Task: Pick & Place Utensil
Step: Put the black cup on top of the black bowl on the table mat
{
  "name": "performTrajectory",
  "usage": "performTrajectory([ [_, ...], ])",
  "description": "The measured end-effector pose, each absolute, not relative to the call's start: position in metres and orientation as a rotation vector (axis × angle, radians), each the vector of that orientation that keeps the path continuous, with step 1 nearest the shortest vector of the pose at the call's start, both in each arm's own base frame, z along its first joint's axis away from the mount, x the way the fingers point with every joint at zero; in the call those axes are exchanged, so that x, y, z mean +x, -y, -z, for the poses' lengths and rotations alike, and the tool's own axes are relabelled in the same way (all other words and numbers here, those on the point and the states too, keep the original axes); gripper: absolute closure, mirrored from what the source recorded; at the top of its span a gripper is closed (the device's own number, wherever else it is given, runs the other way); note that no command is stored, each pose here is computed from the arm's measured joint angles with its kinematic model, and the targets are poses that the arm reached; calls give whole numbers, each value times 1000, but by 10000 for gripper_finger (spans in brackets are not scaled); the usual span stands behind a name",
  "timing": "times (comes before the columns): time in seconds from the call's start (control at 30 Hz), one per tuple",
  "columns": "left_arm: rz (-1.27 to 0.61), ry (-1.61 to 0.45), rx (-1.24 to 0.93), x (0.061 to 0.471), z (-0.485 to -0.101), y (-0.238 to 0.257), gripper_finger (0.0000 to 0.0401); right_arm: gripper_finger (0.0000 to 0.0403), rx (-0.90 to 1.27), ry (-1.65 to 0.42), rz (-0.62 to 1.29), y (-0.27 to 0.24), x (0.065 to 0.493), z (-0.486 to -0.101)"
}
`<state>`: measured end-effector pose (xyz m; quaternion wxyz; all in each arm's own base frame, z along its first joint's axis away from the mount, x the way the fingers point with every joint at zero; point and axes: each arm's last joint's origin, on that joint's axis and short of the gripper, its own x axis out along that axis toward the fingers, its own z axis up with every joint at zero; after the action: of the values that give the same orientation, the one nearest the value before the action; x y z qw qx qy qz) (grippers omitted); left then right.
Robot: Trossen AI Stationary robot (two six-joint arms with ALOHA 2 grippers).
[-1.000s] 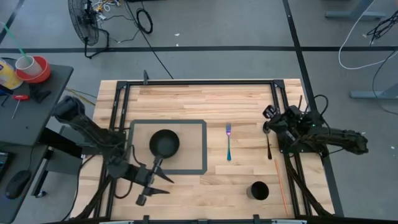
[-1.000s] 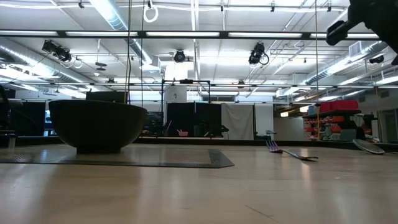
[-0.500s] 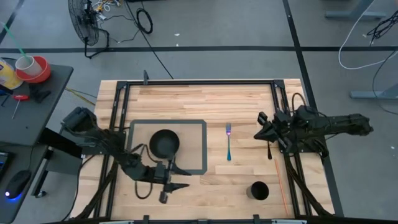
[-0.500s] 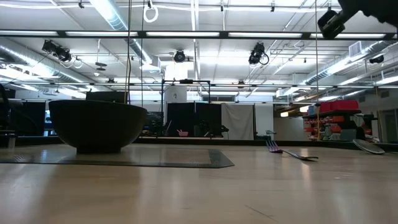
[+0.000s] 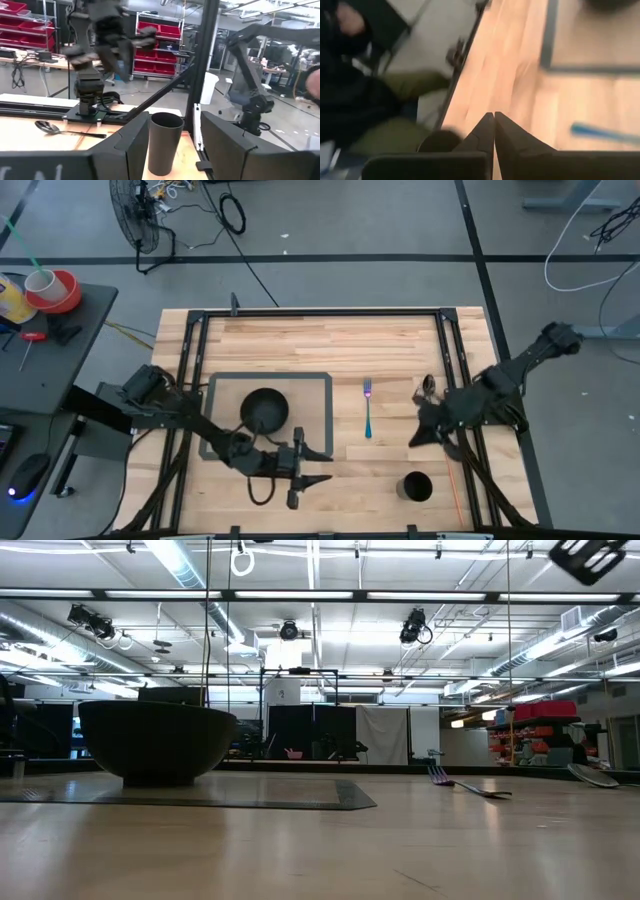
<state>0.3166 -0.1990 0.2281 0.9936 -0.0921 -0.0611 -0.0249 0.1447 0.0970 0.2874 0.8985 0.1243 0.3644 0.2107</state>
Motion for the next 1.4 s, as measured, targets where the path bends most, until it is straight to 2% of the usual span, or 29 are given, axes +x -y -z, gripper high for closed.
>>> performTrajectory([
  [0.3,67,95,-209,318,-225,199,220,387,371,-1230,-463,-154,145,-287],
  [0.5,44,24,-251,322,-218,193,220,383,486,-1353,-411,-176,130,-286],
  [0.8,10,-16,-320,333,-209,187,220,341,367,-1342,-368,-193,118,-275],
  [0.97,31,-35,-311,345,-206,194,220,274,326,-1376,-386,-207,117,-264],
  [1.3,37,-82,-278,359,-199,199,220,57,298,-1342,-261,-224,129,-240],
  [1.4,38,-85,-283,359,-199,199,220,12,277,-1331,-211,-226,131,-234],
])
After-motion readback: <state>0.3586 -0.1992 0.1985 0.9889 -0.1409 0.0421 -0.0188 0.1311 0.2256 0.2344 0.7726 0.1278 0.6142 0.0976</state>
